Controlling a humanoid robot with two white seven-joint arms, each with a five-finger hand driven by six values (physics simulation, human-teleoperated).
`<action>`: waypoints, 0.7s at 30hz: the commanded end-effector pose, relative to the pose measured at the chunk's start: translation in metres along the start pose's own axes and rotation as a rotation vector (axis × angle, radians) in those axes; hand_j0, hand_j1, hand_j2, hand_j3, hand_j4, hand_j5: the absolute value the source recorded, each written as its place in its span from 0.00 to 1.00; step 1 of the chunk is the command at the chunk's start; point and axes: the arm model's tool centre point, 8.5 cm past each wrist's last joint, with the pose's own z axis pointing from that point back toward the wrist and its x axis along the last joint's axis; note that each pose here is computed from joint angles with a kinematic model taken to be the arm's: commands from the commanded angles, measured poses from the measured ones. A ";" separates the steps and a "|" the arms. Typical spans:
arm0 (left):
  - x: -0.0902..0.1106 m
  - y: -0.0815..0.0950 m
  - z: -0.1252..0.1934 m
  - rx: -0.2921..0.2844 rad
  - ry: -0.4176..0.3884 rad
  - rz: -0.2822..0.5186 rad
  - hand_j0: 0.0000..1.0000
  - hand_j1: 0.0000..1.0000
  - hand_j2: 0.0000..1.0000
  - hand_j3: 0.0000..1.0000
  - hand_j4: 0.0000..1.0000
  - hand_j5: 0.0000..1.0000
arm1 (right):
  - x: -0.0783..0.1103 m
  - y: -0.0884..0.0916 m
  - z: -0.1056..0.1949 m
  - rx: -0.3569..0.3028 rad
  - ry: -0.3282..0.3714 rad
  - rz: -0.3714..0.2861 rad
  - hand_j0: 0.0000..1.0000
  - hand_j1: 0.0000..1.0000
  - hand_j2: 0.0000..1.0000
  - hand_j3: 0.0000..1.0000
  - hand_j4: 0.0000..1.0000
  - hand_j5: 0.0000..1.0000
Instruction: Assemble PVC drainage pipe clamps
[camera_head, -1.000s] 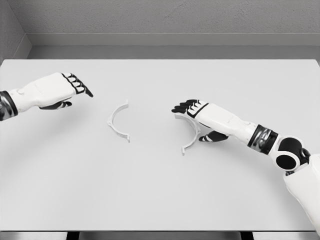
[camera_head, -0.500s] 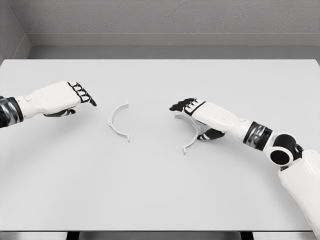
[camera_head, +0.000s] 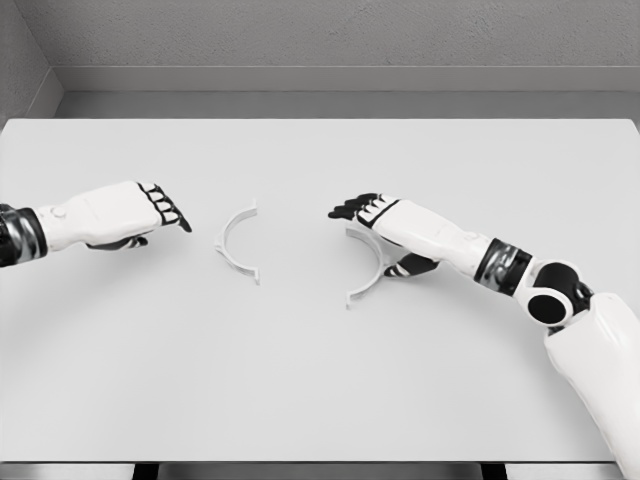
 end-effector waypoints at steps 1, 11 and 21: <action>0.004 -0.003 -0.004 -0.011 -0.012 0.008 0.73 0.73 0.73 0.73 0.73 0.73 | 0.001 0.002 -0.002 -0.002 -0.003 -0.011 1.00 1.00 1.00 1.00 1.00 1.00; 0.016 -0.006 -0.014 -0.018 -0.047 0.013 0.73 0.73 0.73 0.73 0.73 0.73 | 0.006 0.002 -0.020 0.000 -0.024 -0.011 1.00 1.00 1.00 1.00 1.00 1.00; 0.018 -0.010 -0.015 -0.032 -0.055 0.013 0.74 0.74 0.74 0.74 0.74 0.74 | 0.010 0.002 -0.037 0.007 -0.043 -0.017 1.00 1.00 1.00 1.00 1.00 1.00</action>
